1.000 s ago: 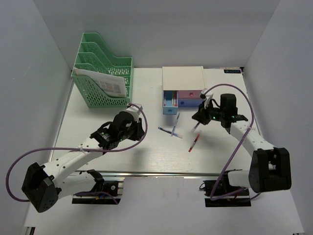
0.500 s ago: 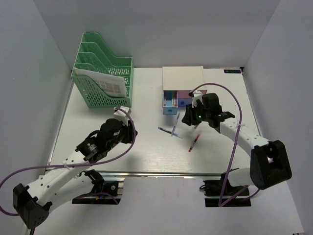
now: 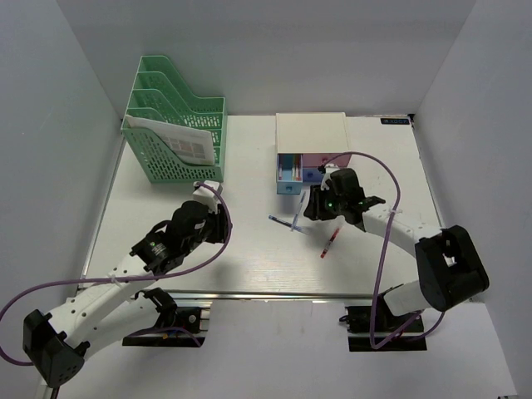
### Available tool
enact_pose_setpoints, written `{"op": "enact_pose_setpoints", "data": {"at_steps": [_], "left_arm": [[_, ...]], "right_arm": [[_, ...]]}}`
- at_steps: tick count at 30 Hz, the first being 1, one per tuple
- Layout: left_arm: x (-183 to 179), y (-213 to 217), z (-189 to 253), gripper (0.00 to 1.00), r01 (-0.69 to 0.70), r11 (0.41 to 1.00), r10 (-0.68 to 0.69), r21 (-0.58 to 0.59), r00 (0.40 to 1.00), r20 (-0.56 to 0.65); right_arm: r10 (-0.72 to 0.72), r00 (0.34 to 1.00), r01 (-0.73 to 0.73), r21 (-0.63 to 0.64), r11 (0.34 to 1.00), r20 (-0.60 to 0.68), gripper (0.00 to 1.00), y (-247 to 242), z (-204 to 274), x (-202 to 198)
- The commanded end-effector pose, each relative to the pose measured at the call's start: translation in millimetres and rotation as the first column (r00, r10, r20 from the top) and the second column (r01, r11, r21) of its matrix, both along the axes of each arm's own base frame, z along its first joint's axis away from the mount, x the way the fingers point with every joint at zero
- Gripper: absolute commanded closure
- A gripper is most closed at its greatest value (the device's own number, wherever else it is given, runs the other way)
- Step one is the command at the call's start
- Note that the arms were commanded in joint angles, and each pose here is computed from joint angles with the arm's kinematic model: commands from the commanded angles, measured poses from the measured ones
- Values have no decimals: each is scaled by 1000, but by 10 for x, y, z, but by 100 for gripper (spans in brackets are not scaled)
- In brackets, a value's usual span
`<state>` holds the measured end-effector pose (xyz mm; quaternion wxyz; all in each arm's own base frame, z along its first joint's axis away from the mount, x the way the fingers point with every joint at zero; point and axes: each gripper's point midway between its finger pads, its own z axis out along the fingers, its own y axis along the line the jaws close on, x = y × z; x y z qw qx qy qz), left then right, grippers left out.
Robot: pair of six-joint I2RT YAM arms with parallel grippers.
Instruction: Organize the desk
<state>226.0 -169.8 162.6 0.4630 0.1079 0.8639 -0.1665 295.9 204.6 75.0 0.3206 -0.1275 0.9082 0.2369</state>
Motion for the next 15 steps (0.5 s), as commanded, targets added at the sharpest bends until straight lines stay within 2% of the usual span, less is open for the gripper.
{"op": "enact_pose_setpoints", "data": {"at_steps": [1,6,10,15], "left_arm": [[31,37,78,45,-21,1000,21,-8,999,25],[38,36,61,45,-21,1000,21,-1,1000,22],[41,44,58,45,-25,1000,25,3,999,22],[46,53,48,45,-31,1000,31,7,999,20]], "right_arm": [[-38,998,37,34,999,43,56,115,41,97],[-73,997,73,5,997,38,46,144,-111,117],[-92,995,92,13,996,28,45,193,-206,107],[-121,992,120,36,992,33,49,253,-221,132]]}}
